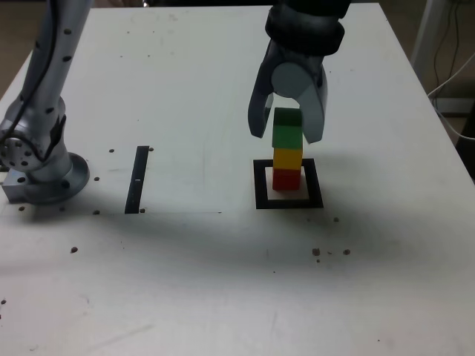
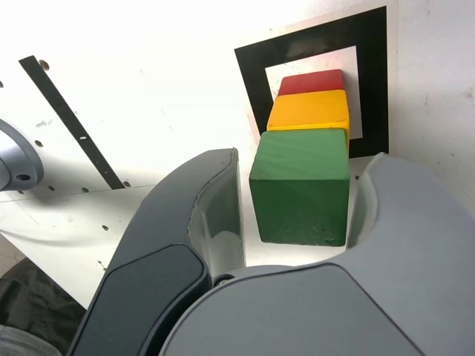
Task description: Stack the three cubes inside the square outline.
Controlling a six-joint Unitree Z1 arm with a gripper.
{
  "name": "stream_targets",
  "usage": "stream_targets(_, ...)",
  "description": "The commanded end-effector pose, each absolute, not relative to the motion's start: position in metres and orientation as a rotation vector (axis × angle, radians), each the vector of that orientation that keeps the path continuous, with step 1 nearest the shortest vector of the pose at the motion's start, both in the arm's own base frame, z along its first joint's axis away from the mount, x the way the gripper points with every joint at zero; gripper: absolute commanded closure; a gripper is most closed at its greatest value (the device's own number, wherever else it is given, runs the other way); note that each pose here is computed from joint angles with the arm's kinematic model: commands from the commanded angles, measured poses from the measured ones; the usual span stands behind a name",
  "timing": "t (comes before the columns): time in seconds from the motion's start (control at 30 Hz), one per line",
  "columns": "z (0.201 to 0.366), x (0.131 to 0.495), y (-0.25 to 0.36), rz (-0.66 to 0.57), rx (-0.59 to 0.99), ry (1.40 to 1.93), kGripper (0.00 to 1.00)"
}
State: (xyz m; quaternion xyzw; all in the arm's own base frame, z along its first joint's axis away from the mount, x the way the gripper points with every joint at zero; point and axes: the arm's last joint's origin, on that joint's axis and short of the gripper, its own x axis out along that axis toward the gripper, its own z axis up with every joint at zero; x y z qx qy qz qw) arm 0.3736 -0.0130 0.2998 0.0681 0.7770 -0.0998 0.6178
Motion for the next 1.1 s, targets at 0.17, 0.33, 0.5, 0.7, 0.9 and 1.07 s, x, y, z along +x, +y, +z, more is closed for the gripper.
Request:
stream_targets(0.17, 0.301, 0.371, -0.011, -0.227, 0.161, 1.792, 0.00)
stream_targets(0.33, 0.315, 0.361, -0.009, -0.210, 0.175, 1.755, 0.00)
stream_targets(0.5, 0.337, 0.340, -0.007, -0.172, 0.185, 1.710, 0.00)
stream_targets(0.7, 0.351, 0.302, 0.001, -0.127, 0.158, 1.702, 0.00)
stream_targets(0.9, 0.354, 0.250, 0.011, -0.063, 0.134, 1.697, 0.00)
stream_targets(1.07, 0.339, 0.208, 0.016, -0.029, 0.106, 1.711, 0.00)
